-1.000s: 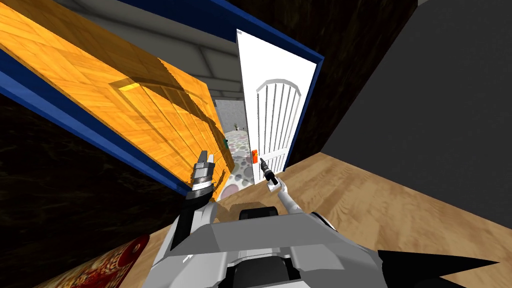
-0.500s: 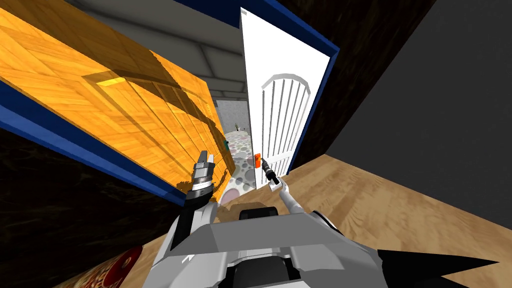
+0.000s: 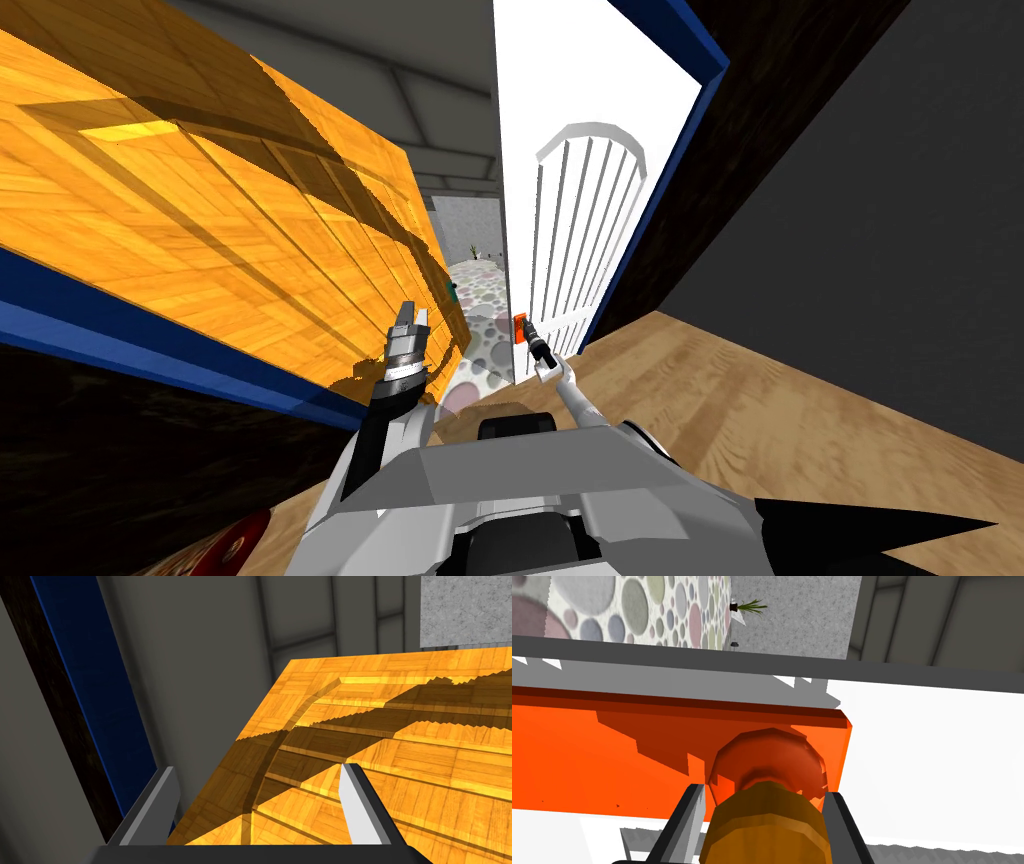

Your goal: Push the door open

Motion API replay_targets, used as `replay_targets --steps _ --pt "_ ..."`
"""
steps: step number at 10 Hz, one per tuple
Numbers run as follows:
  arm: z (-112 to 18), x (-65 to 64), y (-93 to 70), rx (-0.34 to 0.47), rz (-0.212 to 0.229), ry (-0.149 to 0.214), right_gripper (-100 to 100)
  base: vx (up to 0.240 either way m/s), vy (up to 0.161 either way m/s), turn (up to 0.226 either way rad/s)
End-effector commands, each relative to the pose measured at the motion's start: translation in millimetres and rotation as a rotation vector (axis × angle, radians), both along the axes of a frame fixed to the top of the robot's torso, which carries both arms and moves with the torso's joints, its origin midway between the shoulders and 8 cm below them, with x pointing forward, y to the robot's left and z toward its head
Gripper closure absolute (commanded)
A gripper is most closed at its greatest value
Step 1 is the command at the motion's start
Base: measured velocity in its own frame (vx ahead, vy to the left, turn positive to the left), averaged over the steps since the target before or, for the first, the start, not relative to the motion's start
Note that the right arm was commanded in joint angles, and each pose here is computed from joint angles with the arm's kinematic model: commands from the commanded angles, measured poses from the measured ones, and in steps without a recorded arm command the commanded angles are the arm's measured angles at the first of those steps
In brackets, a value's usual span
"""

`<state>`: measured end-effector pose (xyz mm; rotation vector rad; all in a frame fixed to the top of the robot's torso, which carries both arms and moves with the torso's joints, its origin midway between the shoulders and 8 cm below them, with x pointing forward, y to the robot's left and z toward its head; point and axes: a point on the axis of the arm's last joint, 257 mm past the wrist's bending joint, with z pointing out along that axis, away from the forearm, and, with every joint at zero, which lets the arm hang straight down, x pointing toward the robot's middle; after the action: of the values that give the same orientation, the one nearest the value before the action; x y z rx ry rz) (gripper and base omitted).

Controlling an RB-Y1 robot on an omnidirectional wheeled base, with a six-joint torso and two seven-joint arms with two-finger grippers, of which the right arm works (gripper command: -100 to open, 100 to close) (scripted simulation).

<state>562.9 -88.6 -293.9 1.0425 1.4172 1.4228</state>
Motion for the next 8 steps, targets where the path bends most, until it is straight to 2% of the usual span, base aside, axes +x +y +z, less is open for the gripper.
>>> replay_targets --steps 1,5,6,8 --pt "-3.3 -1.0 -1.1 -0.002 -0.001 0.007 100 -0.035 -0.011 0.008" --pt "-3.3 -1.0 -1.1 -0.002 -0.001 0.007 100 -0.004 -0.002 0.004" --pt "-0.1 3.4 -12.0 -0.014 -0.017 -0.002 100 0.12 0.049 -0.043" --pt "-0.3 5.4 -21.0 -0.023 -0.03 -0.003 100 0.155 0.083 -0.058"
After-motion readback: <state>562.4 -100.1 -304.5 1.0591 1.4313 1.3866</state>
